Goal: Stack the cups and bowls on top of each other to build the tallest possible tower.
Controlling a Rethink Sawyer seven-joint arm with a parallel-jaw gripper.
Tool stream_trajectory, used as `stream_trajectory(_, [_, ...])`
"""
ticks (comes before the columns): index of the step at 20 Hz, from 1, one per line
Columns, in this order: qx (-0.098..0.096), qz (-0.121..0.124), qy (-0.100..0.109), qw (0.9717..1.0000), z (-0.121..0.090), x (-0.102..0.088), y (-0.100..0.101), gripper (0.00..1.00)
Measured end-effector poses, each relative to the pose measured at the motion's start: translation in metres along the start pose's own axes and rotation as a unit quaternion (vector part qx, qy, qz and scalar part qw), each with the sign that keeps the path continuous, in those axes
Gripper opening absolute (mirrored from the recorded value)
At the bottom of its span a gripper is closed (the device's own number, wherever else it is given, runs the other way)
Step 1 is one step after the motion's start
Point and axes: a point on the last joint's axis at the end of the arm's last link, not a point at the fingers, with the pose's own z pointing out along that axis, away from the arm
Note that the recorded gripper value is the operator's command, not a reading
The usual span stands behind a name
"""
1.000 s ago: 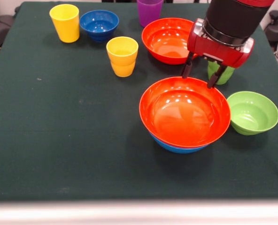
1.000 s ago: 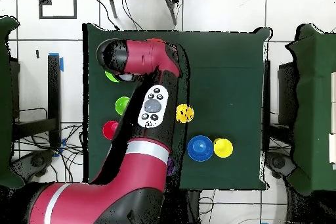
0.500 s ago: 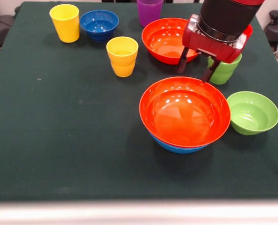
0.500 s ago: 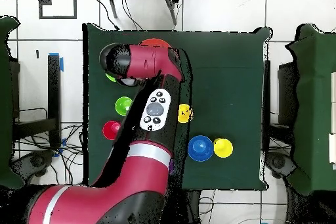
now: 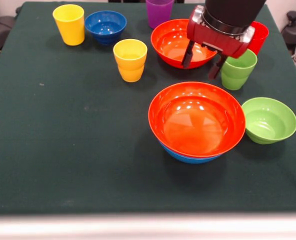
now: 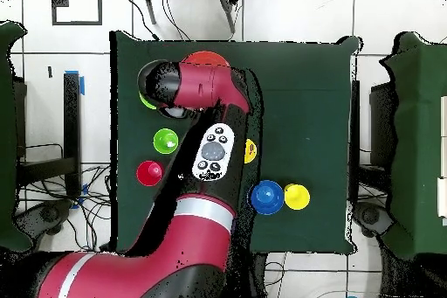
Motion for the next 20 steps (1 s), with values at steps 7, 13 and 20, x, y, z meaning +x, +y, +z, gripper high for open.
stream_trajectory(7, [-0.004, 0.019, 0.003, 0.9998, -0.003, -0.002, -0.025, 1.00])
stream_trajectory(13, [-0.010, 0.034, -0.006, 0.9993, 0.004, -0.002, -0.044, 1.00])
stream_trajectory(20, [-0.010, 0.042, -0.006, 0.9991, 0.010, 0.010, -0.056, 1.00])
